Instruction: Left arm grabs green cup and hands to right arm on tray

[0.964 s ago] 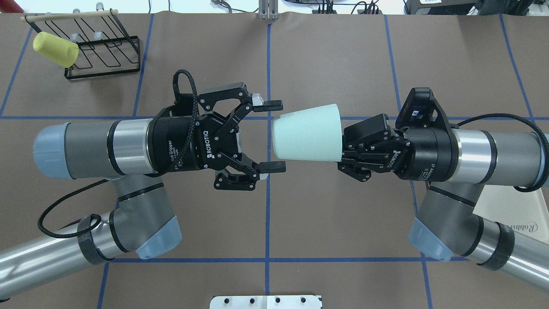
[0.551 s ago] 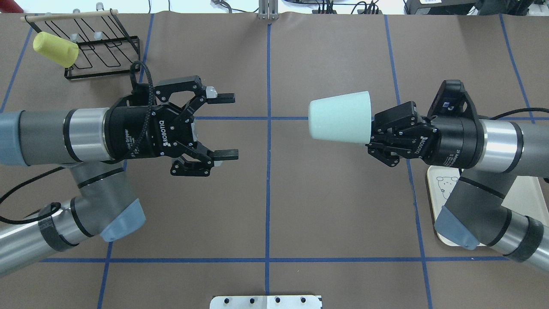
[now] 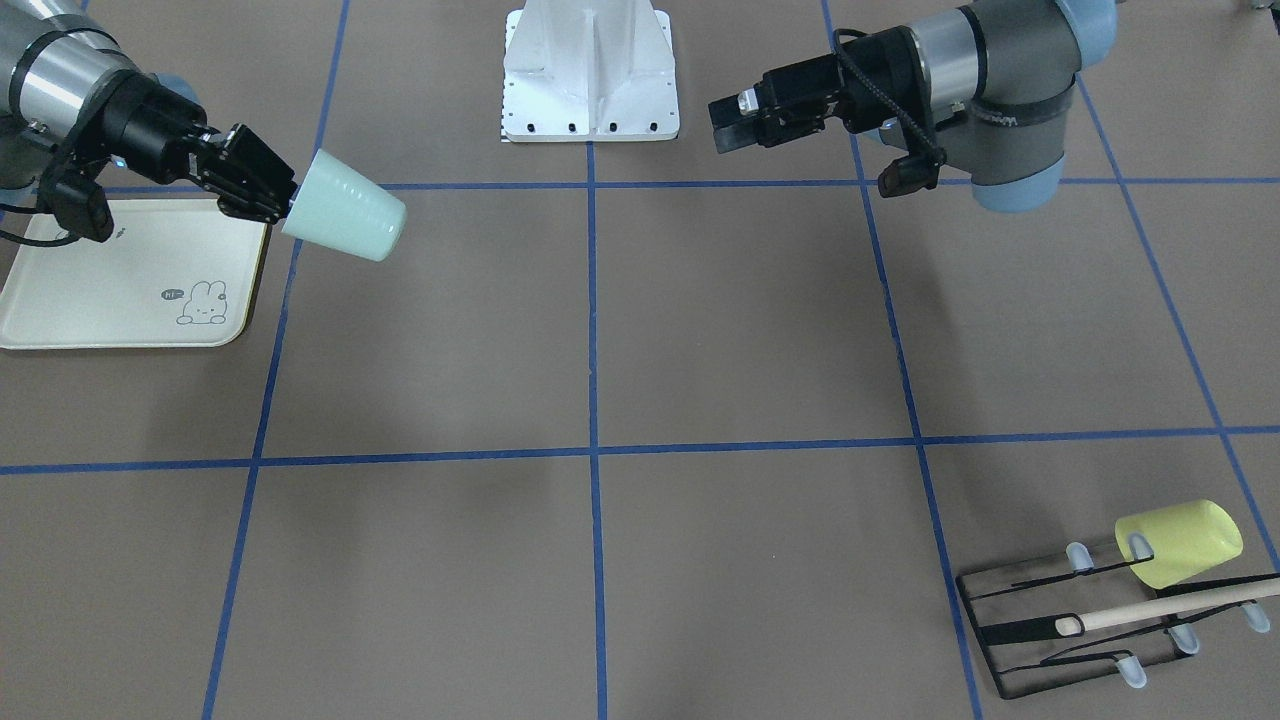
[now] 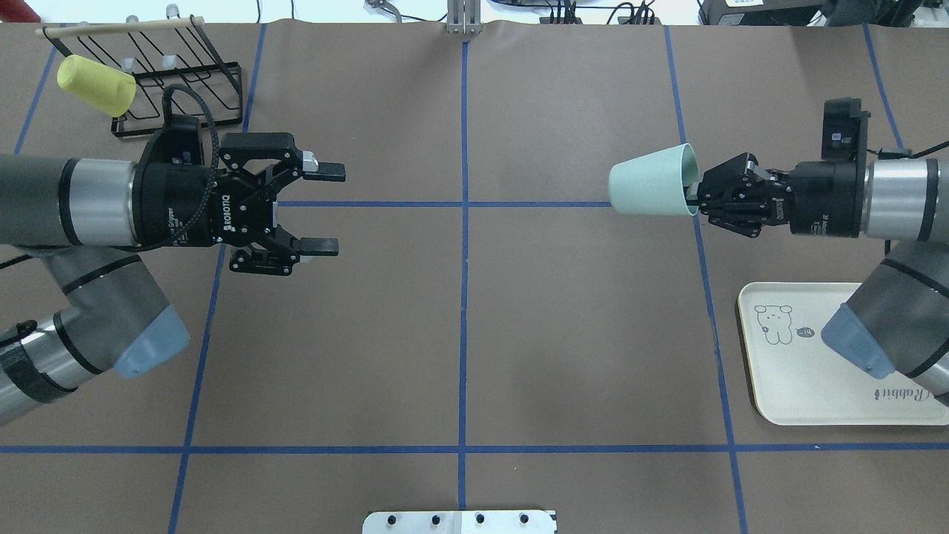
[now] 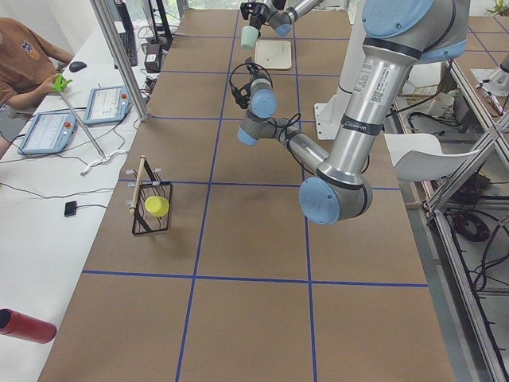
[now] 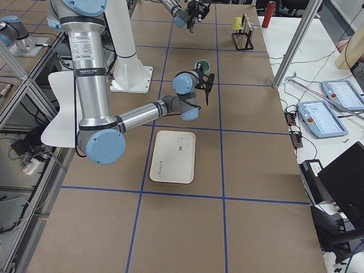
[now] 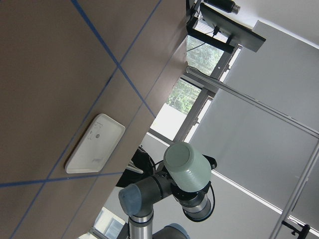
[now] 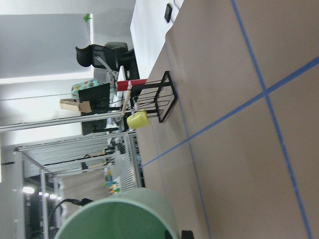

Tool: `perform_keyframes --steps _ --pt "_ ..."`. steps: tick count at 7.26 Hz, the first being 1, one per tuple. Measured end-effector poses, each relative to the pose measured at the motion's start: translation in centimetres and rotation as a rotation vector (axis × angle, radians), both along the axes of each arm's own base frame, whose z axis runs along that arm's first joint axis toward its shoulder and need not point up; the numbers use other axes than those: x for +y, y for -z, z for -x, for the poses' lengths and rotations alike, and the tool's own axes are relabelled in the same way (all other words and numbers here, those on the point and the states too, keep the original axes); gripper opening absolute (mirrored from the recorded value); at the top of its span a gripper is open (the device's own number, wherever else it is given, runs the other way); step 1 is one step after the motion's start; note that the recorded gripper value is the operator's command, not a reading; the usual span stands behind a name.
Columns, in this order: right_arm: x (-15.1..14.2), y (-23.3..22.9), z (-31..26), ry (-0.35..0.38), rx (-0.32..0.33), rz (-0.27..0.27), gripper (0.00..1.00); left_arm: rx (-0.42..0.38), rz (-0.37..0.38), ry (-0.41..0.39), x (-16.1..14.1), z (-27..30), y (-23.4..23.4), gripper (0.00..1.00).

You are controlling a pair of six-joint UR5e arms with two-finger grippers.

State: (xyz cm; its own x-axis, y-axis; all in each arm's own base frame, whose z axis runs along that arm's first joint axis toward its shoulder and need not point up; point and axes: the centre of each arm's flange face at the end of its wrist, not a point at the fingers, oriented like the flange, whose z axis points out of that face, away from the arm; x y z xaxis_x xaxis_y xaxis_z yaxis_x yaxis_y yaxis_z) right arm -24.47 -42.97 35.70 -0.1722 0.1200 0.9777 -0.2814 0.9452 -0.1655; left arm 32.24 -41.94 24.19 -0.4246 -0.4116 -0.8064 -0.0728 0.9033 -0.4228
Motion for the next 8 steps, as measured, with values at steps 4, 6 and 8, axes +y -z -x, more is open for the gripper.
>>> perform_keyframes --steps 4,6,8 --pt "0.5 -7.8 -6.5 0.034 0.572 -0.028 0.00 -0.331 -0.065 0.029 -5.0 1.2 -1.6 1.00" --pt "4.1 -11.7 -8.5 0.166 0.774 -0.041 0.00 -0.405 -0.083 0.024 -5.9 1.1 -2.0 1.00" --pt "6.1 -15.8 -9.2 0.250 0.843 -0.012 0.00 -0.418 -0.086 0.022 -6.2 1.3 -2.0 1.00"
